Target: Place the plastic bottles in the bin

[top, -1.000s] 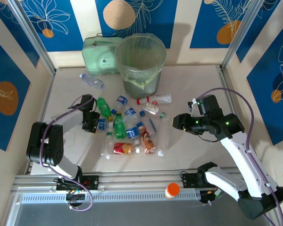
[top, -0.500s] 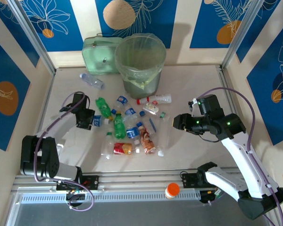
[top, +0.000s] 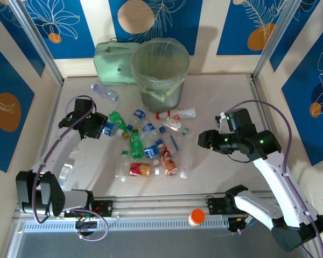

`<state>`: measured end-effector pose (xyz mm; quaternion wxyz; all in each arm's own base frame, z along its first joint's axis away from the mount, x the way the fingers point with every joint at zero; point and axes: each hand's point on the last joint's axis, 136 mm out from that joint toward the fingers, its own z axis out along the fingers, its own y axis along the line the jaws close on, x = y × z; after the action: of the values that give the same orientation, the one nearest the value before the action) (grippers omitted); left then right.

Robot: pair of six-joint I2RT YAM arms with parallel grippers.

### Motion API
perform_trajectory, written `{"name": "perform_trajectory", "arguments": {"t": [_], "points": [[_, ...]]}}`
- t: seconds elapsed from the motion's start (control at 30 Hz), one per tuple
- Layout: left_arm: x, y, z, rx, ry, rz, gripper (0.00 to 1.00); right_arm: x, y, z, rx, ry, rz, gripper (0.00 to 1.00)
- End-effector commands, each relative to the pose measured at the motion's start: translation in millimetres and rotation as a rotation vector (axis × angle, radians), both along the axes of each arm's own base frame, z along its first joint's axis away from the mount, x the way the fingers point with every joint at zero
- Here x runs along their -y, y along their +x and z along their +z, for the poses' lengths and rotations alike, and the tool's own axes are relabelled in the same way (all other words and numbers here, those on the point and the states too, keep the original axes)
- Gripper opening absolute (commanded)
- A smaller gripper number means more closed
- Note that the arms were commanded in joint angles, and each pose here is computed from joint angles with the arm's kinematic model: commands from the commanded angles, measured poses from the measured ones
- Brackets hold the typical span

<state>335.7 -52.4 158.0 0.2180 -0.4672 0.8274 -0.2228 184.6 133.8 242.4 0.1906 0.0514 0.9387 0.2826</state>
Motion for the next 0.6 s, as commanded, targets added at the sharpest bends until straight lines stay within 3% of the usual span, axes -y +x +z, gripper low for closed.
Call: {"name": "perform_trajectory", "arguments": {"t": [0.0, 0.3, 0.57], "points": [[20.5, 17.3, 56.6, 0.202, 0.005, -0.180, 0.44, -4.0, 0.3, 17.9, 0.052, 0.029, 0.031, 0.56], [89.6, 51.8, 178.8, 0.597, 0.042, -0.539, 0.44, -7.6, 5.9, 22.8, 0.065, 0.036, 0.042, 0.56], [132.1, 70.4, 236.6, 0.728, 0.087, -0.730, 0.41, -6.3, 5.1, 23.8, 0.072, 0.031, 0.039, 0.56]]}}
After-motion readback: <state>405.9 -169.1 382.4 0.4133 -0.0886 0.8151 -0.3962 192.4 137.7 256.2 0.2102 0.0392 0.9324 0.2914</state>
